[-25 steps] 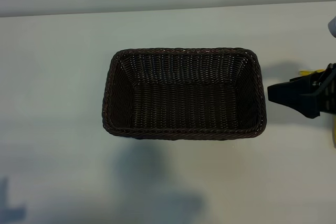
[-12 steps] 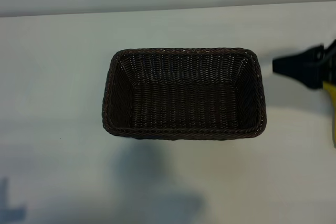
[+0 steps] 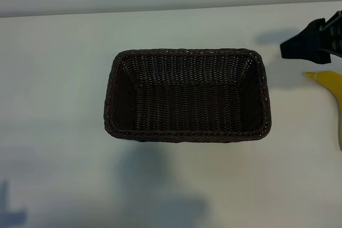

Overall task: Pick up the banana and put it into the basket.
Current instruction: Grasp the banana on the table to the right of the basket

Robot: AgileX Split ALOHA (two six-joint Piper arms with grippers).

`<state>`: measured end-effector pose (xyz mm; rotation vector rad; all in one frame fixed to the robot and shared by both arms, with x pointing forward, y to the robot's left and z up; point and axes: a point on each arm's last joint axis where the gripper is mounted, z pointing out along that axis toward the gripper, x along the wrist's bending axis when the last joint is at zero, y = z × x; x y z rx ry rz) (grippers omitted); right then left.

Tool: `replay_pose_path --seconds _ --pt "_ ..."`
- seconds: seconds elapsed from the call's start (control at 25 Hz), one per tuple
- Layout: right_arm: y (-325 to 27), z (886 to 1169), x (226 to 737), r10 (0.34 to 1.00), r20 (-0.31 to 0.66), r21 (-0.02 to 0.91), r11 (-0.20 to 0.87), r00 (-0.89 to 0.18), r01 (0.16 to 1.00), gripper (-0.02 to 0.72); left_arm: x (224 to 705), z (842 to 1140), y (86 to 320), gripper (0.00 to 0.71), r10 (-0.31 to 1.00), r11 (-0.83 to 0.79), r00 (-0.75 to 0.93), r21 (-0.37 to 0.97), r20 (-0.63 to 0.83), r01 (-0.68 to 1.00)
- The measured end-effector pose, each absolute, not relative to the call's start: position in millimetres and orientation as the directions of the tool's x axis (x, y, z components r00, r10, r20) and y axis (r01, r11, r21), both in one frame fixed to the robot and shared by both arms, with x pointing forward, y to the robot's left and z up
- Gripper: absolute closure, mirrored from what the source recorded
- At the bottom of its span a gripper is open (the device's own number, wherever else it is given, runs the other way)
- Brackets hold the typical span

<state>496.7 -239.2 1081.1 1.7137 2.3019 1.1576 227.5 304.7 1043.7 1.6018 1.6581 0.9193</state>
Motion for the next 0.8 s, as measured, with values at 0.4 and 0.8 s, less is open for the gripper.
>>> replay_pose_path --seconds 0.4,0.8 --pt "-261.3 1055.4 507.6 0.955 0.203 0.432 0.109 -0.215 0.895 0.135 227.6 1043.5 304.7 0.138 0.999 0.005 -0.043 0.838 0.022 0.546" --pt "-276.1 1013.9 528.3 0.991 0.062 0.294 0.094 -0.117 0.951 0.135 227.7 1043.2 304.7 0.138 0.999 0.005 -0.043 0.837 0.022 0.547"
